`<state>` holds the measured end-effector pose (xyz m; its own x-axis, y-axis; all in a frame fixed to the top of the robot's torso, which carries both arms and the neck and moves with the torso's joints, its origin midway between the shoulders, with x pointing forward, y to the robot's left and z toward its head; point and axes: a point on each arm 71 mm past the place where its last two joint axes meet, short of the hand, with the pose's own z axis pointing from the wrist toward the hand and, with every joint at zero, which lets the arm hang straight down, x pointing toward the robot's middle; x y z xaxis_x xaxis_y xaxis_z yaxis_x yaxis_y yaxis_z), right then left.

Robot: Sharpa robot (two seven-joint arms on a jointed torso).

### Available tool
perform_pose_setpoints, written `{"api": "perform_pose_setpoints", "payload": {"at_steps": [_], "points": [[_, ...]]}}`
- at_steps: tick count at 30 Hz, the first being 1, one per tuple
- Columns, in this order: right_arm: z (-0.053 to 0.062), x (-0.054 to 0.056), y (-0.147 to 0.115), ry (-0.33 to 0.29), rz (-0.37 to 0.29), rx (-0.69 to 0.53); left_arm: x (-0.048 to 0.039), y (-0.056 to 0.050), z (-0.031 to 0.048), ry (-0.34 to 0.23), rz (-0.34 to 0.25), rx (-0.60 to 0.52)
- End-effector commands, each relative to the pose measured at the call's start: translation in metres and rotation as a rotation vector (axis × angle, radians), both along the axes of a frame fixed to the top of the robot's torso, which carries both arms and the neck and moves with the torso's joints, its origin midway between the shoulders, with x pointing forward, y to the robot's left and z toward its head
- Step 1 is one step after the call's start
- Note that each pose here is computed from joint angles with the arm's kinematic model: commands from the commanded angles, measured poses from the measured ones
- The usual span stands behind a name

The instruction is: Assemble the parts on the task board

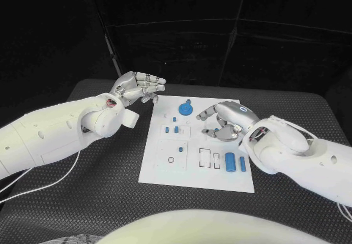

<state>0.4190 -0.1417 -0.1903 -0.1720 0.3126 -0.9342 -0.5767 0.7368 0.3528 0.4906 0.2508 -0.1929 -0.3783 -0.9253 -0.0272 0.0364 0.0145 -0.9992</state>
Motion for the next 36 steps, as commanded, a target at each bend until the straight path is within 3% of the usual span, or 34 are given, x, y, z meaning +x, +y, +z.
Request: {"api": "perform_pose_setpoints", "payload": {"at_steps": [1, 6, 14, 20, 36], "points": [[-0.003, 0.007, -0.013, 0.067, -0.068, -0.052, -0.0005, -0.003, 0.0011, 0.002, -0.018, -0.011], [-0.008, 0.016, -0.029, 0.113, -0.121, -0.174, -0.0005, -0.003, 0.0010, 0.002, -0.021, -0.012], [-0.018, 0.019, -0.033, 0.184, -0.127, -0.291, -0.0002, -0.004, 0.0003, 0.007, -0.025, -0.011], [-0.021, 0.020, -0.030, 0.214, -0.118, -0.310, 0.0000, -0.004, 0.0001, 0.008, -0.025, -0.011], [-0.023, 0.026, -0.019, 0.207, -0.096, -0.257, 0.0006, -0.004, -0.0003, 0.008, -0.027, -0.012]]}}
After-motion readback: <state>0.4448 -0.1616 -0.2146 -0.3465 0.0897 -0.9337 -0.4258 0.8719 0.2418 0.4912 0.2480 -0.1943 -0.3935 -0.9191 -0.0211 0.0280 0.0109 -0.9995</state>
